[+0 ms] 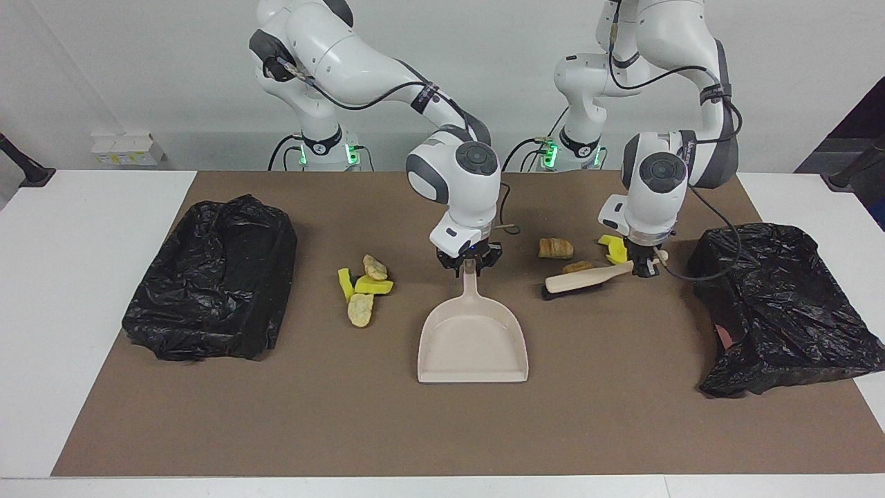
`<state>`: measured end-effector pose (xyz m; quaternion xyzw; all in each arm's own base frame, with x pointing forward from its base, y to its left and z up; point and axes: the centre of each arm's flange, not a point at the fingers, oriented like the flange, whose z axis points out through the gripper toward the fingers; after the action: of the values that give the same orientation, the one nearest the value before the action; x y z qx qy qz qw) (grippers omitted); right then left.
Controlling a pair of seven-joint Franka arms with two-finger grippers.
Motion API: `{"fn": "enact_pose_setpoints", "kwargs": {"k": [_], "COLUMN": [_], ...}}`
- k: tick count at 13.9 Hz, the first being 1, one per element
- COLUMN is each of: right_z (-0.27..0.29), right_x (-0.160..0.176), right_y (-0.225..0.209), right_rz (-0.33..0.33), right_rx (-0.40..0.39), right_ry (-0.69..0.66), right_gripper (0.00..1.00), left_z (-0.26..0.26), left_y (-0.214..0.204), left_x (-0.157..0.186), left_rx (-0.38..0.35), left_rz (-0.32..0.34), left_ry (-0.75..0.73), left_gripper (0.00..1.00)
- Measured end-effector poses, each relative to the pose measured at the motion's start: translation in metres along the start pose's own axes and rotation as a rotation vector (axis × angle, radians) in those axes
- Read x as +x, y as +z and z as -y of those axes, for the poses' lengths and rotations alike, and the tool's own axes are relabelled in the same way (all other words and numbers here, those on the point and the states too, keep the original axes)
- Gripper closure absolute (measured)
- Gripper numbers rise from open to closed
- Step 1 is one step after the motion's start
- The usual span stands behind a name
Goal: Sweep and dump trash in bin
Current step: 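Sweep the brush toward the dustpan while the right gripper lowers the dustpan, then sweep the snack pieces into the dustpan with the left gripper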
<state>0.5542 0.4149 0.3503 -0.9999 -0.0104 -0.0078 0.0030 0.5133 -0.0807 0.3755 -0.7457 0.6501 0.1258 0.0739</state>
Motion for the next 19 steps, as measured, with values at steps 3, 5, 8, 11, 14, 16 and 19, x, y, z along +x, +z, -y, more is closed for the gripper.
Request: {"fn": "enact_pose_setpoints", "kwargs": {"k": [3,5,8,11,14,16,19], "right_z": [-0.008,-0.014,-0.038,-0.062,-0.072,-0.077,-0.077], "right_x": [0.002,-0.002,-0.012,-0.038,-0.065,-0.077,-0.096], "right_y": [-0.008,-0.034,-0.094,-0.124,-0.115,-0.105,-0.083], "right_rz": [0.007,0.014,0.014,0.078,0.138,0.143,0.16], "right_rx": [-0.042,-0.056,-0.063,-0.072,-0.043,-0.052,-0.069], "right_ry": [-0.063,-0.182,-0.442,-0.686,-1.021,-1.162,-1.23], "right_gripper": [0.69,0.69,0.69,0.69,0.69,0.69,0.69], "left_z": [-0.02,-0.023,-0.023,-0.032,-0.056,-0.076,-0.103], "left_y": [-0.028,-0.04,-0.04,-0.029,-0.014,-0.004,0.022], "left_x": [-0.016,-0.025,-0.055,-0.079,-0.087,-0.089,-0.086], "left_rx": [-0.014,-0.003,-0.034,-0.096,-0.125,-0.134,-0.157], "left_rz": [0.011,0.006,0.014,0.062,0.107,0.128,0.188], "left_ry": [-0.217,-0.313,-0.583,-0.877,-1.157,-1.276,-1.446], "left_gripper": [0.74,0.74,0.74,0.74,0.74,0.74,0.74]}}
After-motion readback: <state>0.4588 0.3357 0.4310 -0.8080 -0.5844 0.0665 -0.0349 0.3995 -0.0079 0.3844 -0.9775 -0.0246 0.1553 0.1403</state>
